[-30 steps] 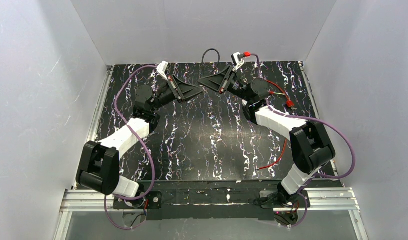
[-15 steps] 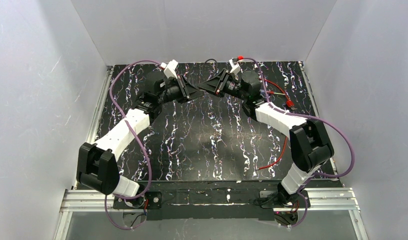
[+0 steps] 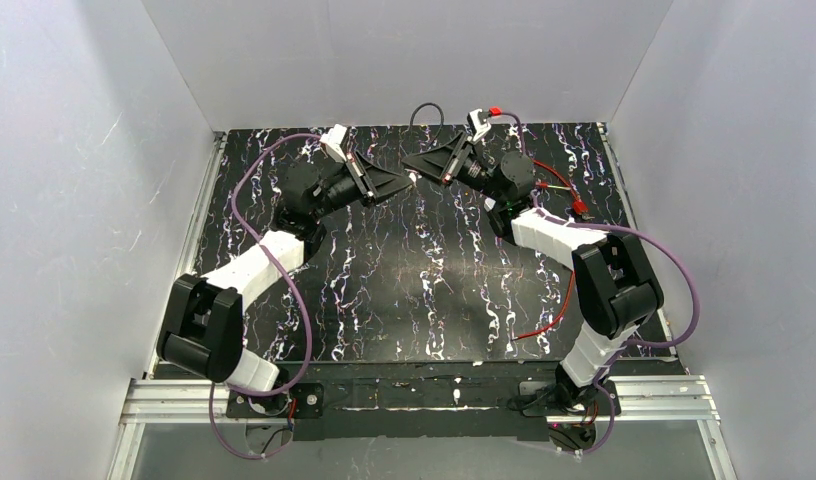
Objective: Lock with the key
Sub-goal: Remove the key from the lock.
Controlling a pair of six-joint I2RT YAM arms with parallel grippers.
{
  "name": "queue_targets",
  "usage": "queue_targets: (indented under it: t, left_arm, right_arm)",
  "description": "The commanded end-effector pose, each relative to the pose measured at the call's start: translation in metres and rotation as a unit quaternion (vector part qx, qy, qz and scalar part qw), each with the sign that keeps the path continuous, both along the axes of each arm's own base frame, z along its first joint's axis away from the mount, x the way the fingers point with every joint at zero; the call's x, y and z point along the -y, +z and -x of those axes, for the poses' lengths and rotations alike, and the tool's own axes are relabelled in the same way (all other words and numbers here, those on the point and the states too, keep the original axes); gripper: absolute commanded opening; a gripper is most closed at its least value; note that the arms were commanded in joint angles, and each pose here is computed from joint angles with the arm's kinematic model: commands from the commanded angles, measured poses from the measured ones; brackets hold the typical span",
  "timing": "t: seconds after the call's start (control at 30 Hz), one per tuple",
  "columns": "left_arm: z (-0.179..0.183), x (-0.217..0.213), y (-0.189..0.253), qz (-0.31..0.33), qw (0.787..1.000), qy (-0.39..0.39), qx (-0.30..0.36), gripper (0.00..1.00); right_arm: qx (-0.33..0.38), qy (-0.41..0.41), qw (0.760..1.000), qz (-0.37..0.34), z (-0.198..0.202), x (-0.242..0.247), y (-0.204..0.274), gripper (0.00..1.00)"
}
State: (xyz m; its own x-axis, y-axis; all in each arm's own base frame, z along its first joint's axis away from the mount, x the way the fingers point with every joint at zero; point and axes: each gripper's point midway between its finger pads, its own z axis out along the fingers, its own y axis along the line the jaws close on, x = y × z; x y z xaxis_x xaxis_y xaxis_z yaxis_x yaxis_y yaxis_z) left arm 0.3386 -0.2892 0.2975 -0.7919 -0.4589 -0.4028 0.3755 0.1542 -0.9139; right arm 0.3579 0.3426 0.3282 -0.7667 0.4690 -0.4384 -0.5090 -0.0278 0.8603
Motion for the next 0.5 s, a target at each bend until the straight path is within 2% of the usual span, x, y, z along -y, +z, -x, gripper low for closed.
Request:
queue_targets:
  t: [0.0, 0.1, 0.17, 0.3, 0.47]
  left_arm:
    - [0.041, 0.007, 0.024, 0.044, 0.996, -0.08, 0.017, 0.0]
    - [0.046, 0.005, 0.022, 0.038, 0.996, -0.08, 0.029, 0.0]
    - [0.048, 0.003, 0.018, 0.022, 0.996, -0.075, 0.044, 0.0]
    - [0.046, 0.001, -0.001, -0.025, 0.997, -0.07, 0.034, 0.0]
    - [0.047, 0.001, -0.01, -0.038, 0.996, -0.071, 0.031, 0.0]
  right_arm:
    - [0.108, -0.023, 0.987, -0.117, 0.015, 0.025, 0.082, 0.01]
    - [0.105, -0.035, 0.988, -0.112, 0.011, 0.028, 0.081, 0.01]
    - [0.098, -0.051, 0.991, -0.074, -0.001, 0.027, 0.073, 0.01]
    - [0.074, -0.074, 0.994, -0.019, -0.019, 0.03, 0.053, 0.01]
    - [0.074, -0.071, 0.995, 0.015, -0.024, 0.028, 0.042, 0.01]
